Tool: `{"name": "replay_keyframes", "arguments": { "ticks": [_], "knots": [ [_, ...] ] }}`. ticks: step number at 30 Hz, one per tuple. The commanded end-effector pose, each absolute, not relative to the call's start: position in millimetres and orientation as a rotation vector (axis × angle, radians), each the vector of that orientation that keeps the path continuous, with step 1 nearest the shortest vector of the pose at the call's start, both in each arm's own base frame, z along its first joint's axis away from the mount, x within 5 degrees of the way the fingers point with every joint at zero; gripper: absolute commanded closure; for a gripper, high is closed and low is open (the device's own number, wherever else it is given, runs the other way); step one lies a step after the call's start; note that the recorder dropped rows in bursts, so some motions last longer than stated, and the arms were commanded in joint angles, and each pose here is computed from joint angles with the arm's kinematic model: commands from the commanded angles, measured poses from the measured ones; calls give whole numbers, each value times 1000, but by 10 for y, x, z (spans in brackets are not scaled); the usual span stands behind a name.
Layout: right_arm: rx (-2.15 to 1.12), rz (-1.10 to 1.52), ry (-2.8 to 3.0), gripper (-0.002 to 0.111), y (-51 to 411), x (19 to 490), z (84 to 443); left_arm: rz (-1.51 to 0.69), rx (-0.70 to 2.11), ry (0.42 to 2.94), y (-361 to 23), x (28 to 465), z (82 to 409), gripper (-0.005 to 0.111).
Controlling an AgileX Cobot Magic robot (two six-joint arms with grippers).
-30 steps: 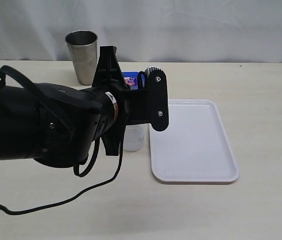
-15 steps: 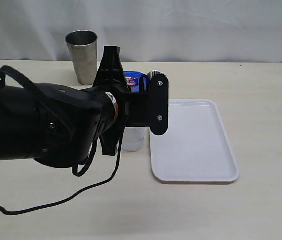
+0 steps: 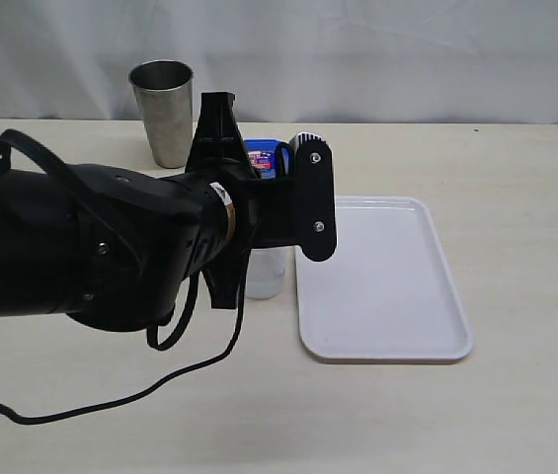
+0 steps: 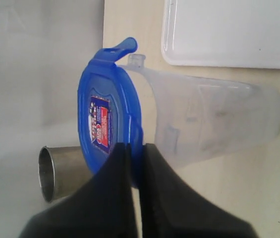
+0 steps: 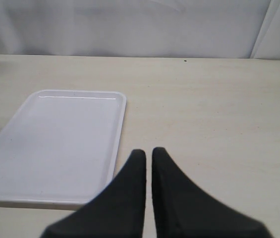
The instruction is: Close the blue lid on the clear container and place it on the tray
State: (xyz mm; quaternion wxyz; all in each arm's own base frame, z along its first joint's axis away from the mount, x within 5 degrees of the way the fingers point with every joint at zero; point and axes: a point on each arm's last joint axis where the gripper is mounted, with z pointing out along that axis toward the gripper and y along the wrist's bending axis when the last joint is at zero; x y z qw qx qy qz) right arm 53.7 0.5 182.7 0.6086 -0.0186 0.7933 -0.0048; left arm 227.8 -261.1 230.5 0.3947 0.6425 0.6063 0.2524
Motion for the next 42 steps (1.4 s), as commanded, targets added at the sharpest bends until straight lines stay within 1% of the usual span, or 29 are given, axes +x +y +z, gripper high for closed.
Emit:
{"name": "replay_keyframes", "arguments": {
  "ticks": [1, 15, 38, 42],
  "knots": [
    [-42, -10, 1827, 104, 5, 535, 1822, 629, 1608, 1540, -2610, 2248, 2347, 107],
    [-42, -10, 1827, 104, 5, 535, 1822, 671, 1608, 1529, -2592, 2262, 2359, 107],
    [-42, -10, 1827, 104, 5, 535, 1822, 617, 1641, 1557, -2606, 2231, 2320, 107],
    [-42, -10, 1827, 104, 5, 535, 1822, 568, 1646, 1558, -2633, 2215, 2309, 107]
  ]
}}
